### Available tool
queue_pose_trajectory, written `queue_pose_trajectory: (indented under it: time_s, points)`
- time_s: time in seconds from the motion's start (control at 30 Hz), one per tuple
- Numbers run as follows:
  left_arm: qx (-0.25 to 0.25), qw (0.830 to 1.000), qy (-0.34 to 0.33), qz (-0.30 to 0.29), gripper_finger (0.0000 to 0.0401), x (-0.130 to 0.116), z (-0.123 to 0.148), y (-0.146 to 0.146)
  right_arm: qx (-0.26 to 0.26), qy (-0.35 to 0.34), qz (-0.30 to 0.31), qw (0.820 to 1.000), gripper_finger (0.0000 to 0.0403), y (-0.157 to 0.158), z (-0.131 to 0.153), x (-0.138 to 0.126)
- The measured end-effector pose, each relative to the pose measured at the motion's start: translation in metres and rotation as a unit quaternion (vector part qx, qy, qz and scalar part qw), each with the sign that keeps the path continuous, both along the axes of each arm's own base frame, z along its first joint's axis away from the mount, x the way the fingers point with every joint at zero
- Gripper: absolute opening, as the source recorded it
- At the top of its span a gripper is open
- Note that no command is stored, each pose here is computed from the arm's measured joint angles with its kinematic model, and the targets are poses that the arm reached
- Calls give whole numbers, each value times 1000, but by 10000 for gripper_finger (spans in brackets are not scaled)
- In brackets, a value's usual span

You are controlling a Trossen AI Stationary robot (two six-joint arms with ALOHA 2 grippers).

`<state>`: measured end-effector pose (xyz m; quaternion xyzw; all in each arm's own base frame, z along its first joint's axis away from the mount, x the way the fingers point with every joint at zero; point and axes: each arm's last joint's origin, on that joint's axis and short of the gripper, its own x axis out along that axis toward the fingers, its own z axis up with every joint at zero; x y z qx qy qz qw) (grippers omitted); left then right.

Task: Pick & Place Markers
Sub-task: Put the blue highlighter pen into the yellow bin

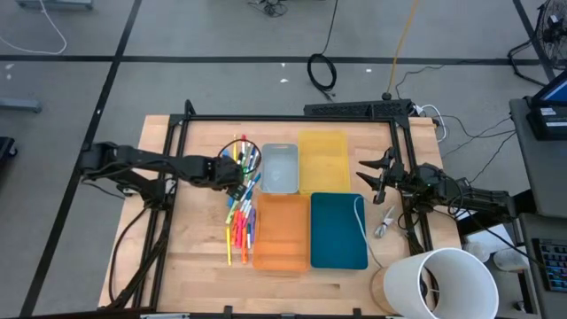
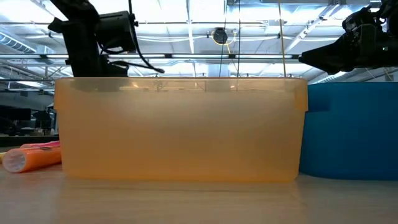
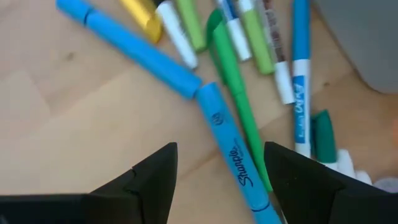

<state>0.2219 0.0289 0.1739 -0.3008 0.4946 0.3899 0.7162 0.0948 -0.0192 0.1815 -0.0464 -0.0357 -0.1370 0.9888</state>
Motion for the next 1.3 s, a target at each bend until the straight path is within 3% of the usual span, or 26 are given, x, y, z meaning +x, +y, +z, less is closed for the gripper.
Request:
queue_pose_trajectory:
  time_s: [0.17,0.6,0.97,1.13,1.3]
  points:
    - [-17,999,6,38,241,1,-6,-2,0,0,0,1000,155,0,0,0]
    - [-21,997,65,42,241,11,-36,-6,0,0,0,1000,155,0,0,0]
    - [-40,995,85,34,239,9,-38,-10,0,0,0,1000,155,0,0,0]
    - [-40,995,88,24,198,9,-38,-14,0,0,0,1000,155,0,0,0]
    - [-46,995,87,21,112,9,-38,-15,0,0,0,1000,155,0,0,0]
